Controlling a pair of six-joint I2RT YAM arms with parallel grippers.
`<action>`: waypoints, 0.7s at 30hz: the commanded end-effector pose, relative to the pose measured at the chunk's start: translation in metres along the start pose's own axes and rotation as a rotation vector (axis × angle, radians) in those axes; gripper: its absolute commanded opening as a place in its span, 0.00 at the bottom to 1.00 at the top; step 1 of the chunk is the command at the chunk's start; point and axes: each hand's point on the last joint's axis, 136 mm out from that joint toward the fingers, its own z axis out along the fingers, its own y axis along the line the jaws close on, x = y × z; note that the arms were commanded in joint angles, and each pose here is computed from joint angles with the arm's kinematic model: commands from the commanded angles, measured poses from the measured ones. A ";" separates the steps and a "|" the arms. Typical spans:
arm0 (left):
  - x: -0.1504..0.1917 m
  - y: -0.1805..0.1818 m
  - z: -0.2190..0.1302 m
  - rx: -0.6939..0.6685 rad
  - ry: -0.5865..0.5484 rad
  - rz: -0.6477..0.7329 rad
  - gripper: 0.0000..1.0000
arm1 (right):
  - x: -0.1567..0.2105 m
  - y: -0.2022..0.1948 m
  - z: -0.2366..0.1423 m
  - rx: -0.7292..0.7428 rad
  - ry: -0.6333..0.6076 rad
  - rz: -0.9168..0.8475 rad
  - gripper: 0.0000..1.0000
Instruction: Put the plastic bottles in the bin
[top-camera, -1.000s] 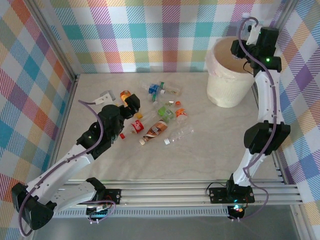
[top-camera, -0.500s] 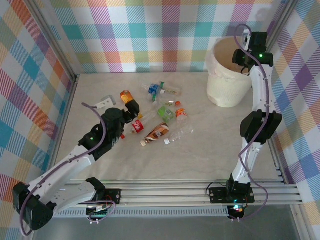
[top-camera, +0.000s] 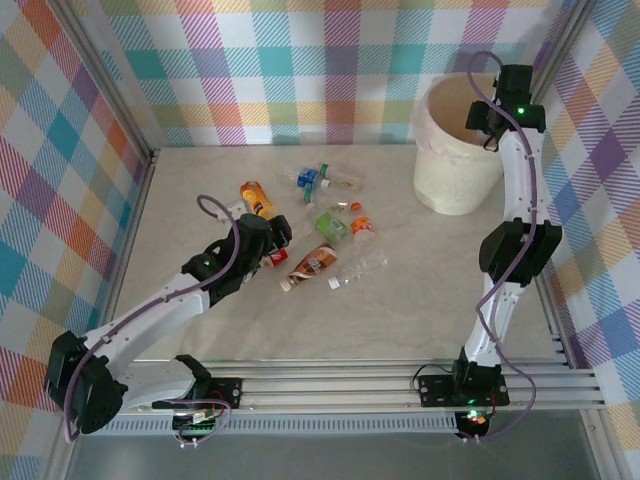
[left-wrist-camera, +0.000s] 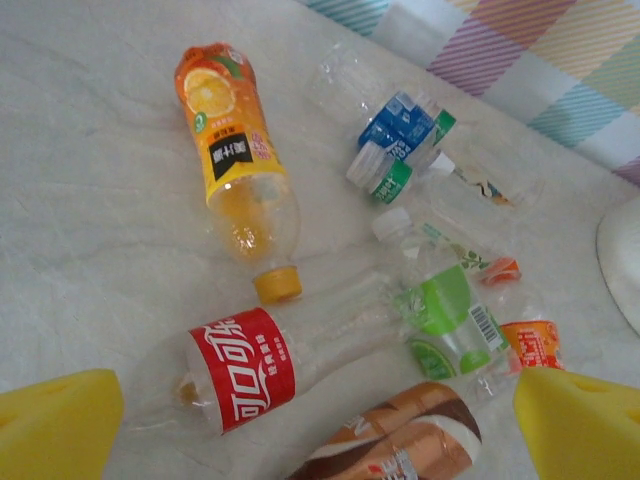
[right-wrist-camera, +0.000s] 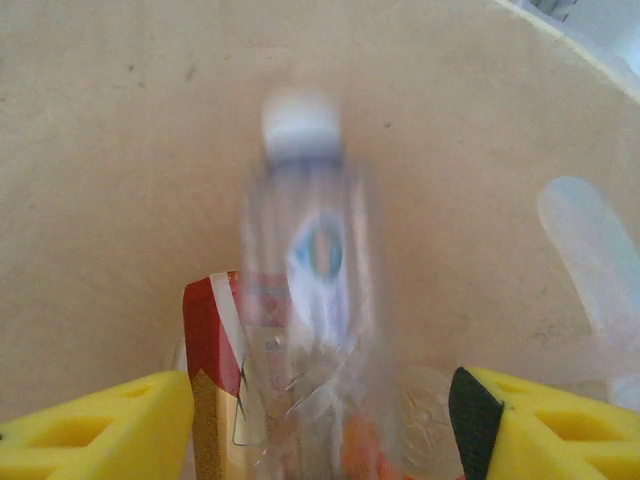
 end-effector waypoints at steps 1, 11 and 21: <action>-0.001 -0.006 0.001 0.010 0.034 0.004 1.00 | -0.010 0.001 -0.011 -0.010 -0.026 -0.007 0.74; 0.009 -0.017 0.013 0.034 0.079 0.018 1.00 | -0.022 0.006 -0.040 -0.066 -0.063 0.008 0.86; 0.009 -0.040 0.019 0.111 0.098 0.023 1.00 | -0.037 0.031 -0.088 -0.246 -0.130 0.039 0.92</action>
